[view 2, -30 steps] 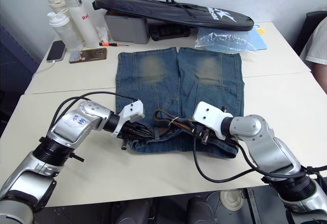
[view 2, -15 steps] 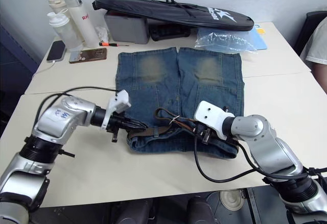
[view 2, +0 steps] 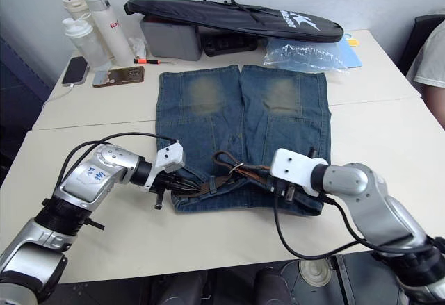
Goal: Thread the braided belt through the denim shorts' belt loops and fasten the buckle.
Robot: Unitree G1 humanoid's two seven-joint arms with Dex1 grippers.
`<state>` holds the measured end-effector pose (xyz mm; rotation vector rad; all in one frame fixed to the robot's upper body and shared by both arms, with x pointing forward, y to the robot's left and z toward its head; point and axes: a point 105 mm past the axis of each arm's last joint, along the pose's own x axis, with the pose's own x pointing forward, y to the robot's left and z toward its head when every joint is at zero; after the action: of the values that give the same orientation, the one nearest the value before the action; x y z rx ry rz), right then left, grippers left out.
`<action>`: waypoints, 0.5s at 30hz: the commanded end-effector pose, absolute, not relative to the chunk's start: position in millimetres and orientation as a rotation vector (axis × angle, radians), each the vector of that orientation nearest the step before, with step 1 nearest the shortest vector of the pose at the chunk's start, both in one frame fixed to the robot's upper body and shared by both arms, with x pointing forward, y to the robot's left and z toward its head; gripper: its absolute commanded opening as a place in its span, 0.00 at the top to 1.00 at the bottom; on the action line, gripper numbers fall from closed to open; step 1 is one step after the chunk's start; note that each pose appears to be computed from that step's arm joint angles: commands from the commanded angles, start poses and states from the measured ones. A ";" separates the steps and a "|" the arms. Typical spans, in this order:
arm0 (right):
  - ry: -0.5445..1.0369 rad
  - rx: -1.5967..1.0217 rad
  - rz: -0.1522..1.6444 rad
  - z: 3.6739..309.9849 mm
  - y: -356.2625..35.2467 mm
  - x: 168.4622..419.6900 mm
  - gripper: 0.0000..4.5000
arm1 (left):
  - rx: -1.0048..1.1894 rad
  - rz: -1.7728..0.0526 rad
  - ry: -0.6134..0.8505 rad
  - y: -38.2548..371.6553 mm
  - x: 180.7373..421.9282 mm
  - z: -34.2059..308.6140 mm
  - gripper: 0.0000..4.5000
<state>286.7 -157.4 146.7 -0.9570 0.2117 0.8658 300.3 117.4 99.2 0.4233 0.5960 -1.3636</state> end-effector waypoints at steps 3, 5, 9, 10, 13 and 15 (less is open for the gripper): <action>0.105 -1.111 0.782 175.0 -191.4 274.6 1.00 | 0.526 -1.313 0.754 146.8 294.3 69.0 0.98; 0.124 -1.141 0.758 171.7 -208.6 269.2 1.00 | 0.559 -1.313 0.762 152.3 294.5 69.4 0.98; 0.163 -1.192 0.734 162.5 -236.6 255.9 1.00 | 0.622 -1.304 0.787 166.9 296.5 70.7 0.98; 0.167 -1.210 0.735 159.7 -240.7 253.2 1.00 | 0.635 -1.302 0.792 169.6 297.1 70.4 0.98; 0.163 -1.247 0.741 149.8 -248.3 246.0 1.00 | 0.658 -1.299 0.797 175.0 299.5 69.6 0.98; 0.163 -1.261 0.737 141.6 -253.0 243.2 1.00 | 0.657 -1.300 0.795 175.7 300.8 69.9 0.98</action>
<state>241.7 -239.1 137.1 -1.2121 0.1653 0.7972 304.0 144.8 98.5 0.6320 0.6155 -1.3886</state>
